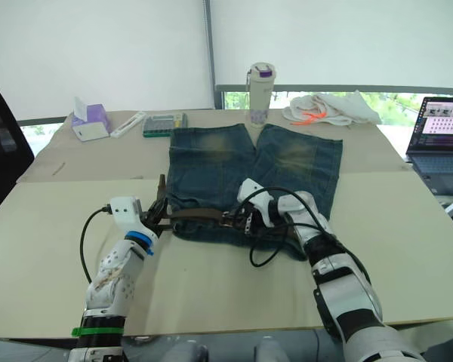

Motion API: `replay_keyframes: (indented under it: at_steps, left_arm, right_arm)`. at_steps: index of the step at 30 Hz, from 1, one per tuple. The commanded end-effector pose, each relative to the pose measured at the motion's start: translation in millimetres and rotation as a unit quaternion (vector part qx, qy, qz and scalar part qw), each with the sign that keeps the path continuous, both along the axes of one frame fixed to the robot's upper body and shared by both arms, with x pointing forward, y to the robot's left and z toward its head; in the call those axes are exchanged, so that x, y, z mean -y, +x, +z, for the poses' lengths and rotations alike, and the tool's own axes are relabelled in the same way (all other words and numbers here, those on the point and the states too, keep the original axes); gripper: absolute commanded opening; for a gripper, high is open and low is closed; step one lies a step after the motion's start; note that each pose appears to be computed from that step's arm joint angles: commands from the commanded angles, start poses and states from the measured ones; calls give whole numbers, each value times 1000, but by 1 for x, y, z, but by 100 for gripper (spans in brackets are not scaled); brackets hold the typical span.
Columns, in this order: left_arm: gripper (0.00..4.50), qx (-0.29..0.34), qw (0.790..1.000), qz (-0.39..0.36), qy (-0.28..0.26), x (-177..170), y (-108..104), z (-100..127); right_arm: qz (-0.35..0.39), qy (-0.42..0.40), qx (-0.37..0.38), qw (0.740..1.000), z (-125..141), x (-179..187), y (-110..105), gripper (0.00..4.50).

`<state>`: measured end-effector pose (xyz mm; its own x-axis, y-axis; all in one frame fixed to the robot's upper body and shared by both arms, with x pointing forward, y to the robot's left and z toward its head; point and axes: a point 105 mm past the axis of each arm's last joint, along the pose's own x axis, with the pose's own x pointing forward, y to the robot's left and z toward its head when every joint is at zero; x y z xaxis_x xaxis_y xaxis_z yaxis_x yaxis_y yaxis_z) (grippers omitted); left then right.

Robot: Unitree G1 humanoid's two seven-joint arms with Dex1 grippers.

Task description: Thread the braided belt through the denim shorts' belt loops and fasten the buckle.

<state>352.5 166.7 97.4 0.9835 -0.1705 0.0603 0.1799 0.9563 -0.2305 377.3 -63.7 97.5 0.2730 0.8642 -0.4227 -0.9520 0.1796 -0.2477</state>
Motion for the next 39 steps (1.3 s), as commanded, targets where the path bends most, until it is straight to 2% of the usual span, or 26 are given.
replay_keyframes:
  at_steps: [1,6,13,18,23,26,27,29,31,34,36,38,39]
  left_arm:
    - [0,37,999,4,10,-4,-1,17]
    - [0,51,998,-12,41,-2,2,23]
    - [0,107,985,-63,116,11,20,54]
    - [0,147,975,-95,140,27,36,78]
    - [0,196,961,-138,141,57,42,108]
    - [0,235,950,-177,106,82,39,135]
    - [0,251,944,-200,80,91,33,148]
    - [0,289,918,-272,13,110,12,183]
    - [0,298,895,-330,-25,121,-5,200]
    - [0,282,862,-417,-59,138,-32,205]
    - [0,268,813,-512,-66,155,-66,205]
    - [0,262,776,-569,-77,164,-91,208]
    - [0,260,764,-583,-92,166,-99,211]
  right_arm:
    - [8,-37,-39,999,-22,-2,-8,4]
    - [-7,-80,-58,995,-37,1,-8,4]
    - [-15,-125,-82,989,-52,2,-10,4]
    - [-32,-148,-95,984,-59,6,-9,4]
    - [-43,-159,-103,981,-62,5,-8,4]
    - [-54,-166,-104,979,-66,5,-7,4]
    - [-59,-169,-102,979,-67,5,-6,4]
    - [-69,-172,-99,978,-68,5,-4,4]
    - [-76,-184,-87,976,-70,7,-2,4]
    - [-84,-189,-85,975,-74,7,-2,4]
    - [-85,-188,-88,975,-77,6,-3,4]
    - [-85,-188,-90,974,-78,6,-5,4]
    - [-86,-187,-92,974,-79,6,-5,4]
